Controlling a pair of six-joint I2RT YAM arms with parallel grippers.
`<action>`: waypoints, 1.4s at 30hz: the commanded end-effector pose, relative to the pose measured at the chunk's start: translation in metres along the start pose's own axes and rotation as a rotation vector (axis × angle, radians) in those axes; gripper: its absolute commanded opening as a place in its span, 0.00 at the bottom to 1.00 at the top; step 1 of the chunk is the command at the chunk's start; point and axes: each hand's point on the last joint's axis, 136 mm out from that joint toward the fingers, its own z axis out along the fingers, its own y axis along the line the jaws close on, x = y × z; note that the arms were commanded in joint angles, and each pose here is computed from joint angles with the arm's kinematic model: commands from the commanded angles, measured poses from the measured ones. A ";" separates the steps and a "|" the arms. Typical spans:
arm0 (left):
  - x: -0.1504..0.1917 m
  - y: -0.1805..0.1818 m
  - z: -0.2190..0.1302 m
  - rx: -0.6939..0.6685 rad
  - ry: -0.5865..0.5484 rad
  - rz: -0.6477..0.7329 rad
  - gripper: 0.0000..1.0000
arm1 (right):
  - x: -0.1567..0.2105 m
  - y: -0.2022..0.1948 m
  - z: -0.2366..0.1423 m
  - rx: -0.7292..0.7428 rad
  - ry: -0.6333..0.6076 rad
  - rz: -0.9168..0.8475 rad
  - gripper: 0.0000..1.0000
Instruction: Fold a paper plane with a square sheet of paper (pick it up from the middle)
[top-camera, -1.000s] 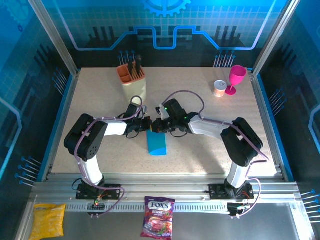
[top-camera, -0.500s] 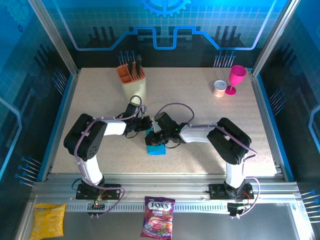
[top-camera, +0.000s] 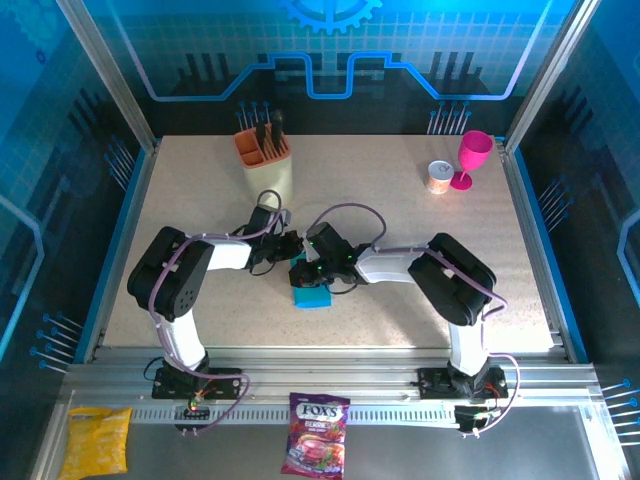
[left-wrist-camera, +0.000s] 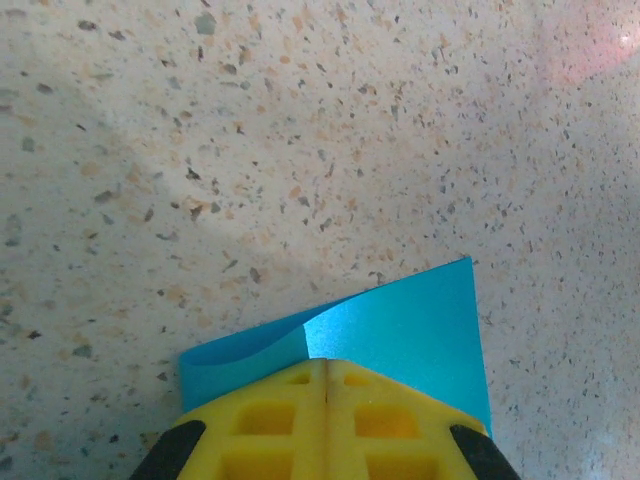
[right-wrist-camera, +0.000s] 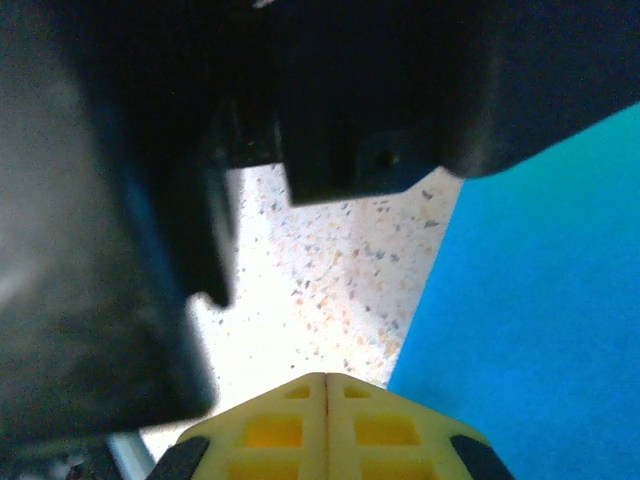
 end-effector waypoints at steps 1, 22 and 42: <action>0.039 0.026 0.009 -0.087 0.117 -0.018 0.00 | 0.042 -0.023 0.020 0.074 0.132 -0.003 0.00; 0.042 0.029 0.009 -0.095 0.126 -0.010 0.00 | 0.105 -0.025 0.019 0.094 0.227 -0.030 0.00; 0.044 0.031 0.011 -0.104 0.135 -0.012 0.00 | 0.144 -0.015 -0.006 0.105 0.303 -0.109 0.00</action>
